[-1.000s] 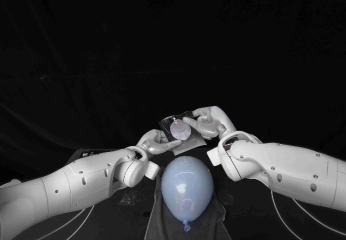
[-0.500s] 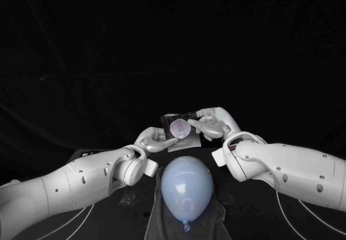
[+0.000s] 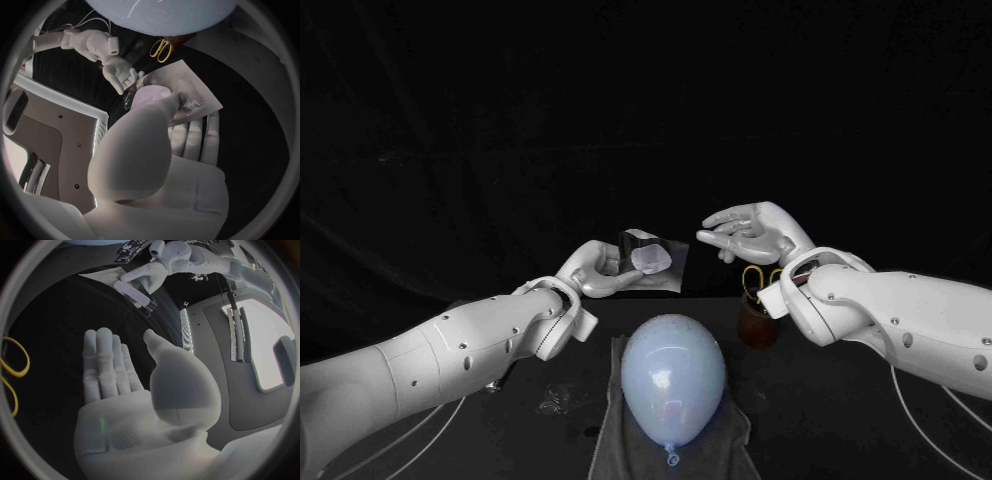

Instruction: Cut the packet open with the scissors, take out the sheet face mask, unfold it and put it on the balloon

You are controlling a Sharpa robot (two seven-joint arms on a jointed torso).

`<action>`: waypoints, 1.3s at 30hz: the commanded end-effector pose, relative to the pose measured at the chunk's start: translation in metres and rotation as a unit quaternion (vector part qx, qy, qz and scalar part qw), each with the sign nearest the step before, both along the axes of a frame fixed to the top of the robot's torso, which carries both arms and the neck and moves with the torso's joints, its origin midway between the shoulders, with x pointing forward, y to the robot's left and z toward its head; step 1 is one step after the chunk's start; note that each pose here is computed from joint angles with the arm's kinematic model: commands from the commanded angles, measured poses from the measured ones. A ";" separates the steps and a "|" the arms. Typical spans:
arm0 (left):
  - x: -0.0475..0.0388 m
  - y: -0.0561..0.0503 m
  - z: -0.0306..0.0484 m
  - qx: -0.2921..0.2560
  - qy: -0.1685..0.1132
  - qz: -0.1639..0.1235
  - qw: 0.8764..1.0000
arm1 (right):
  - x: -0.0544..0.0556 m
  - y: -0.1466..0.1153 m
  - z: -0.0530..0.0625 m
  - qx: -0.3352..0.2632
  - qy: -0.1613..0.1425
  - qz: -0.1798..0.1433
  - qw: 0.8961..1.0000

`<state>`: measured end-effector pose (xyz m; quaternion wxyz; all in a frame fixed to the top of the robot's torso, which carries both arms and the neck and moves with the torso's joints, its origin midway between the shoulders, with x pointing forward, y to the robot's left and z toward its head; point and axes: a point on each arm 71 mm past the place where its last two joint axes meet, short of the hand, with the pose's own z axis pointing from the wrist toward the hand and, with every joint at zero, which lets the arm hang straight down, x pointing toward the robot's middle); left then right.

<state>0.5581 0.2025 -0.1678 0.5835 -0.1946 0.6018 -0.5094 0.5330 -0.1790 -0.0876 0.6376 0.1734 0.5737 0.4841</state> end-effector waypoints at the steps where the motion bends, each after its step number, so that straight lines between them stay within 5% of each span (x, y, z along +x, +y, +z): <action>1: 0.0020 -0.004 0.0095 0.095 -0.090 -0.019 0.991 | 0.003 -0.003 0.007 -0.042 -0.006 0.040 0.998; 7: 0.0120 0.000 0.0117 0.158 -0.121 -0.015 0.980 | 0.012 -0.010 0.024 -0.110 -0.001 0.055 0.992; 16: 0.0228 0.001 0.0089 0.206 -0.132 -0.010 0.969 | 0.013 0.022 0.038 -0.254 -0.010 0.071 0.965; 29: 0.0258 -0.007 0.0058 0.225 -0.124 -0.016 0.966 | 0.013 0.064 0.039 -0.321 -0.016 0.050 0.946; 39: 0.0250 -0.008 0.0058 0.223 -0.121 -0.018 0.967 | 0.016 0.074 0.029 -0.335 -0.021 0.021 0.942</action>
